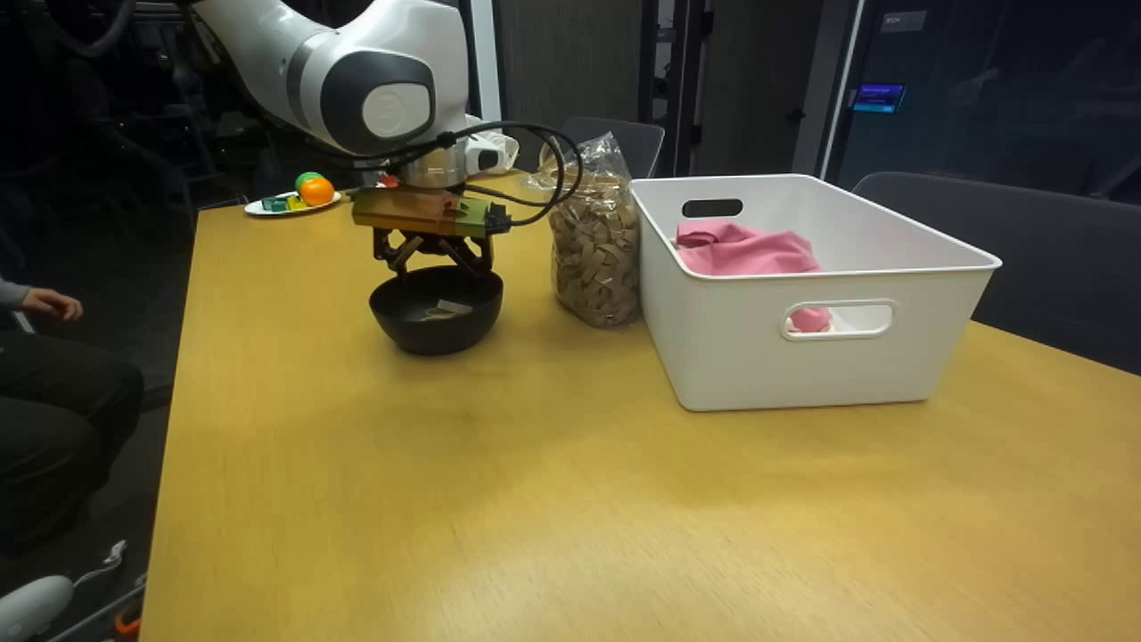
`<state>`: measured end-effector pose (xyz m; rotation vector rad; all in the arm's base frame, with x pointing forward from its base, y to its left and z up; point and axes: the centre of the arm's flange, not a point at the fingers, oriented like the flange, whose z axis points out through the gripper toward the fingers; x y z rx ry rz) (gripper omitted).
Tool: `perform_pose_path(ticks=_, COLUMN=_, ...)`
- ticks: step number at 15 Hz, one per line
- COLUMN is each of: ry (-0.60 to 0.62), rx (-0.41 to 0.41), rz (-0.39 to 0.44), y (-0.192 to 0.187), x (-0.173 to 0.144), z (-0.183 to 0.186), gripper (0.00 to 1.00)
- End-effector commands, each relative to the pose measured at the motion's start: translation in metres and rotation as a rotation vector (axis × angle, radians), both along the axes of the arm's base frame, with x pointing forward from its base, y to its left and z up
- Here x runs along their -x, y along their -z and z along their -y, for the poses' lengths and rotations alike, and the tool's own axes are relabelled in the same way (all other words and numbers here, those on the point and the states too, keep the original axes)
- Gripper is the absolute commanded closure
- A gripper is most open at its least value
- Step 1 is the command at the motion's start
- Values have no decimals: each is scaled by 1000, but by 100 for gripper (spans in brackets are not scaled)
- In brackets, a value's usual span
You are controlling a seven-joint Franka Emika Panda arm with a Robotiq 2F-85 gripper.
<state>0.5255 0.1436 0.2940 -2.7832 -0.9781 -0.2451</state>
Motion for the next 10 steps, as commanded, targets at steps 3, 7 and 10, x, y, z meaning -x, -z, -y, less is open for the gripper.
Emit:
perform_pose_path(ticks=3, ry=-112, rx=-27, rz=38, y=29, x=-15, z=0, gripper=0)
perform_pose_path(ticks=7, ry=-170, rx=-8, rz=115, y=39, x=-22, z=8, gripper=0)
perform_pose_path(ticks=10, ry=-202, rx=-2, rz=138, y=44, x=-24, z=15, gripper=27)
